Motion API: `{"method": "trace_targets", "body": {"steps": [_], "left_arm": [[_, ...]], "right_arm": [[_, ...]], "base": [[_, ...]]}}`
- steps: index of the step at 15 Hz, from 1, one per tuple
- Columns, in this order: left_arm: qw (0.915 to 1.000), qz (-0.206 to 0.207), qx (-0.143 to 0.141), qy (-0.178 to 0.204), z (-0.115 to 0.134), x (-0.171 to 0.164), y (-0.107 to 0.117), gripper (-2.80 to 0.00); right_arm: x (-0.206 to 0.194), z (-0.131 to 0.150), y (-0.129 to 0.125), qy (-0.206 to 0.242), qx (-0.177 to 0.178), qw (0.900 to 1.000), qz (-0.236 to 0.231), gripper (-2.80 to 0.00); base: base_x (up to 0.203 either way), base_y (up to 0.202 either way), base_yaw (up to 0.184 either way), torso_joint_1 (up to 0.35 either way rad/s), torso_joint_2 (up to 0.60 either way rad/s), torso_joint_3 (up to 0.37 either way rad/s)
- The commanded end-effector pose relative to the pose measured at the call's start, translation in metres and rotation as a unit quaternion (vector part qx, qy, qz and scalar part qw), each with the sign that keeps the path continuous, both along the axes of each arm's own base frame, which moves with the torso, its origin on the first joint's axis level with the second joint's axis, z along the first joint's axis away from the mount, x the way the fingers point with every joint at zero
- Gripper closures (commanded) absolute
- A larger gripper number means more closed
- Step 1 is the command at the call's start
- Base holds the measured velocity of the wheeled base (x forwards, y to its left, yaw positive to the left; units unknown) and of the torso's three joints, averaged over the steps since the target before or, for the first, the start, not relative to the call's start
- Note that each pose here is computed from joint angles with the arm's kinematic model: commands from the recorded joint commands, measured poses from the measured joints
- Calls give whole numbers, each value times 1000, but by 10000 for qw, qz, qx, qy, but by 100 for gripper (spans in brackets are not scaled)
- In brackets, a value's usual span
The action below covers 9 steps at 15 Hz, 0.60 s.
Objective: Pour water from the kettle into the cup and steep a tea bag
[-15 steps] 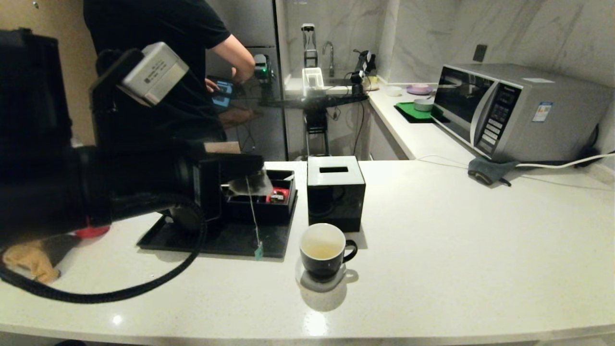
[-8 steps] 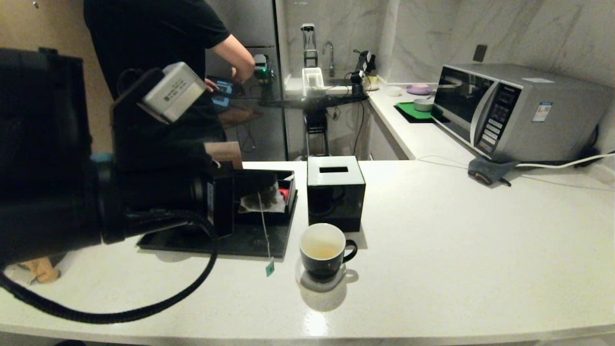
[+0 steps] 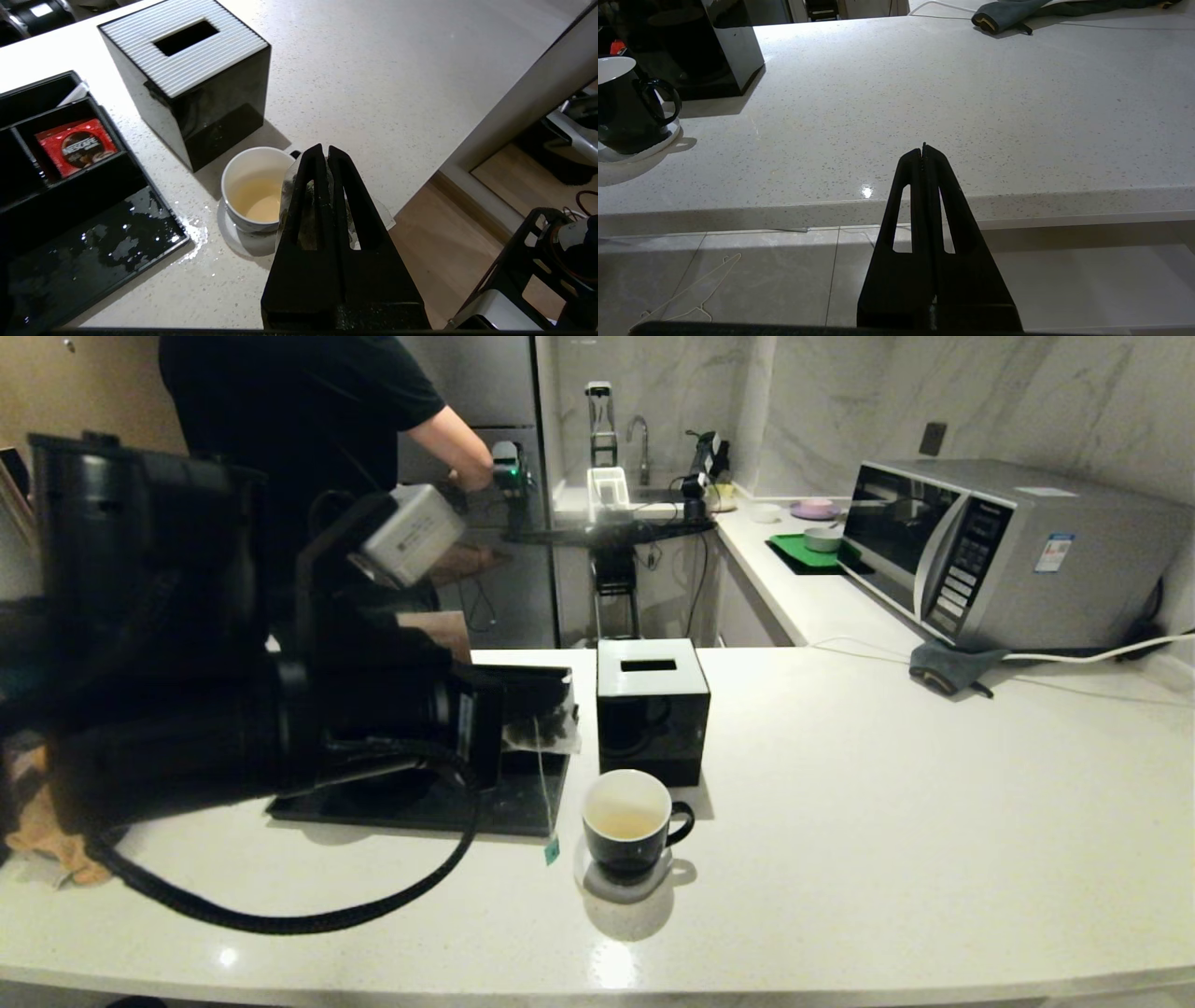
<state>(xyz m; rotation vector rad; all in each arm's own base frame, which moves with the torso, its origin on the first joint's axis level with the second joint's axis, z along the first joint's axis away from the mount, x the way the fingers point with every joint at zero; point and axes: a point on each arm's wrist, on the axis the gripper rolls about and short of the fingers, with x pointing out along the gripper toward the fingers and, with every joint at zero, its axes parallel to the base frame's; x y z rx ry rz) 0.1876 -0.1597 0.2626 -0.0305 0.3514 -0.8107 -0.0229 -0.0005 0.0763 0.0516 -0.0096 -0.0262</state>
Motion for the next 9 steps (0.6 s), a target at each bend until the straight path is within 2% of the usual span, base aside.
{"method": "trace_targets", "body": {"steps": [1,6,9], "left_arm": [[9999,-114,43,80,-4,6,-9,0],[9992,-356,192,46,-8,5,-19,0],[9981,-599,142,101,-9,6,-20,0]], "right_arm": [[0,0,0,-1,3,10000,-1,0],[0,0,0,6,3,10000,-6,0],[0,0,0,6,3,10000,0,0]], "base": [[0,0,0,0,0,0],[0,0,0,0,0,0],[0,0,0,0,0,0]]}}
